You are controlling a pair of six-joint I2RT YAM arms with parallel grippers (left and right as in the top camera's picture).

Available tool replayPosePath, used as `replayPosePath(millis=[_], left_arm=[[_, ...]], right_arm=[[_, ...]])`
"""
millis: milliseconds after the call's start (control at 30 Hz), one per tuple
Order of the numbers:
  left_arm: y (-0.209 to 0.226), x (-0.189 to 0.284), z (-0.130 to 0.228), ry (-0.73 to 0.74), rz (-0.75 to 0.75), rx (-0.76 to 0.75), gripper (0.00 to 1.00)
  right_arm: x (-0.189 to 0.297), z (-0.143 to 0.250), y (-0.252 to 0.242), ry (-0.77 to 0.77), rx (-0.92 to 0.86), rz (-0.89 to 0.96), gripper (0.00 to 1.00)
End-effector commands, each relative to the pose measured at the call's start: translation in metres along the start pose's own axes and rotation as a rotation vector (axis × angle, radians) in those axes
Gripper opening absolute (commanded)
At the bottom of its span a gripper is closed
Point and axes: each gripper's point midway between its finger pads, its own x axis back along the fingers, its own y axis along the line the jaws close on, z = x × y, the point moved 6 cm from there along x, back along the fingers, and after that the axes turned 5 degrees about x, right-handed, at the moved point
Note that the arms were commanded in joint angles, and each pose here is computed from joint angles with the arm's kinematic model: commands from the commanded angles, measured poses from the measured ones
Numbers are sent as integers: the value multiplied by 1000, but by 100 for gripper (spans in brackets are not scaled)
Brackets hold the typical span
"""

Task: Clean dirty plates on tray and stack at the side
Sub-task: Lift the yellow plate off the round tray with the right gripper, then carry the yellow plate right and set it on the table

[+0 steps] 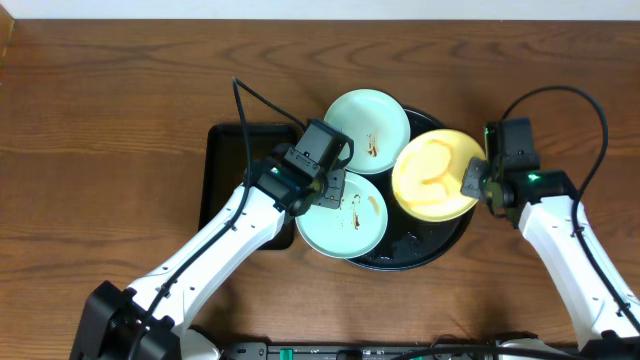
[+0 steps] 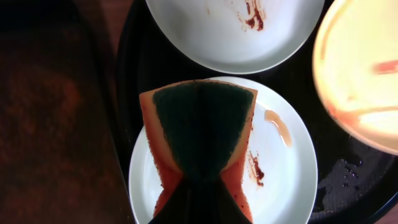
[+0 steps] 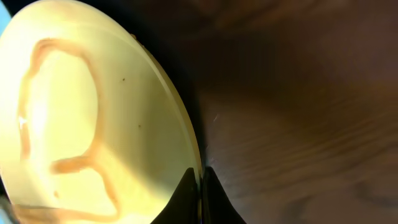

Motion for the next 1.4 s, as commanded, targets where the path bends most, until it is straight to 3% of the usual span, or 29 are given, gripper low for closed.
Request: replayPosePath(millis=[0, 433, 867, 1367], left_arm=[[1, 3, -1, -9, 0, 6, 8], [1, 3, -1, -9, 0, 6, 8], [1, 3, -3, -15, 3, 6, 8], [1, 3, -3, -15, 3, 6, 8]], right_arm=[[14, -18, -9, -76, 85, 73, 1], [26, -32, -19, -126, 332, 259, 1], [60, -43, 32, -311, 661, 513, 1], [88, -38, 65, -451, 696, 621, 1]])
